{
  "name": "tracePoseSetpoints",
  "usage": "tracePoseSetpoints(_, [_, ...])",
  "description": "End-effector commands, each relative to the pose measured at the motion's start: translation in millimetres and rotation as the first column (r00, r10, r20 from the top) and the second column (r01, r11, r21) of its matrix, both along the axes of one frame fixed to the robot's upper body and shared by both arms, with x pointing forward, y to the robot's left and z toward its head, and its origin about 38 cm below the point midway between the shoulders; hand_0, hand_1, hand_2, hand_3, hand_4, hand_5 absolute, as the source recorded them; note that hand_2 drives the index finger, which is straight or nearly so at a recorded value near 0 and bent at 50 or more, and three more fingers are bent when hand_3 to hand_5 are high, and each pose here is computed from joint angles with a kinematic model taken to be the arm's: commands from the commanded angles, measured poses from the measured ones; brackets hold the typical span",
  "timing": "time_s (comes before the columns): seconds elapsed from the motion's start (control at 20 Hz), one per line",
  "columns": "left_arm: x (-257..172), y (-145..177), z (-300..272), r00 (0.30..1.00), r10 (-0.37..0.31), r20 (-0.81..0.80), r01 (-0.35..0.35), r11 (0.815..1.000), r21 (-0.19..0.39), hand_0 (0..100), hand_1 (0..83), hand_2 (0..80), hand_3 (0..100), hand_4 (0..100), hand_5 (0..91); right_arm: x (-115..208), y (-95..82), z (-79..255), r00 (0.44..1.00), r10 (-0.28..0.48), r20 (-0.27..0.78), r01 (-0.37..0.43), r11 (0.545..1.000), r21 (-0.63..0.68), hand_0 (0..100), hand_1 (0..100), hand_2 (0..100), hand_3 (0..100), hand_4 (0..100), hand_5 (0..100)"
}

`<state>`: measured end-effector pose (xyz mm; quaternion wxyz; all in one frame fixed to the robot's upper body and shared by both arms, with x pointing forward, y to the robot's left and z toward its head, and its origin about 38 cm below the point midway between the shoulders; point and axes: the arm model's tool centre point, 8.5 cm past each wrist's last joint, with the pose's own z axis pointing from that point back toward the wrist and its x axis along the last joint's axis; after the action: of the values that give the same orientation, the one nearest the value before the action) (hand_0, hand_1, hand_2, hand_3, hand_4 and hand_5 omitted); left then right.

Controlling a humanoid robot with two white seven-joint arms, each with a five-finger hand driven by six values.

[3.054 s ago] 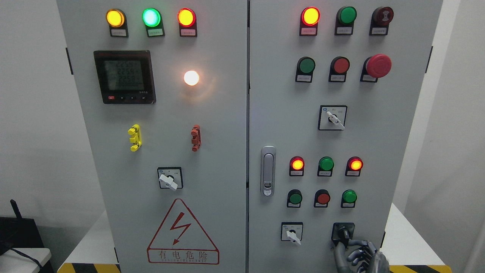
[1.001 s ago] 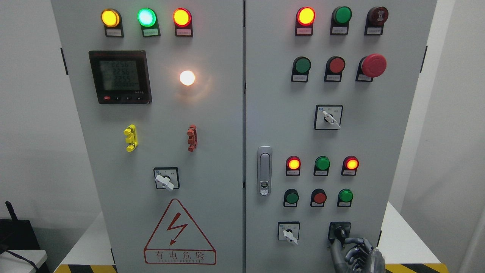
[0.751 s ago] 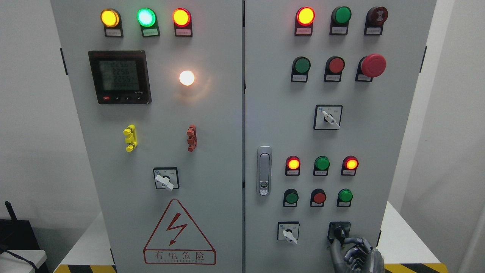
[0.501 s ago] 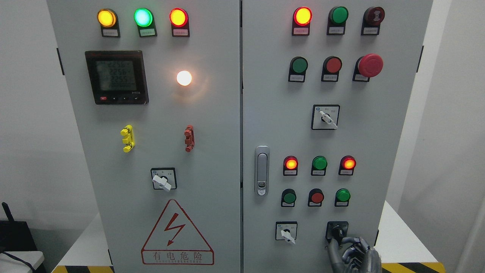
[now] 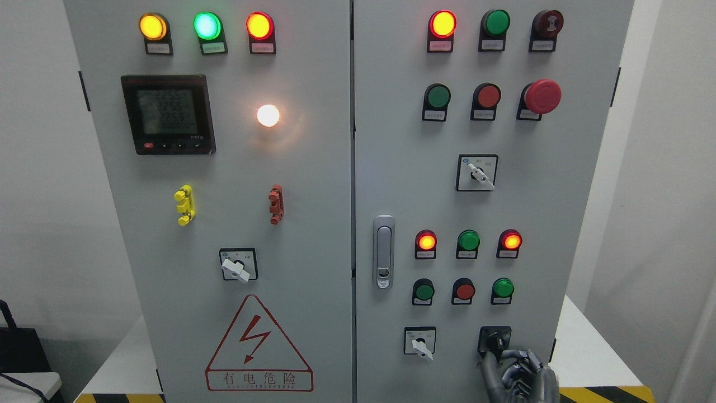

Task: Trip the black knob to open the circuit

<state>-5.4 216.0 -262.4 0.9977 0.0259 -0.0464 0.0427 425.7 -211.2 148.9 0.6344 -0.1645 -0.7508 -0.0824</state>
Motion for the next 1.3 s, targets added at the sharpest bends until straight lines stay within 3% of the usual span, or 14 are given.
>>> tracePoseSetpoints(0.0, [5.1, -0.3, 0.0, 0.999, -0.033, 0.008, 0.033, 0.999, -0.001, 12, 38.9, 0.0, 0, 0, 0.0, 0.3, 1.3, -0.4, 1.000, 0.011, -0.001, -0.011, 1.000, 0.025, 51, 79, 64, 93, 95, 98])
tracePoseSetpoints(1.25, [5.2, -0.4, 0.0, 0.999, -0.034, 0.008, 0.034, 0.999, -0.001, 12, 38.9, 0.0, 0, 0, 0.0, 5.3, 4.8, 2.8, 0.998, 0.061, 0.008, -0.062, 0.992, 0.113, 52, 79, 64, 94, 96, 98])
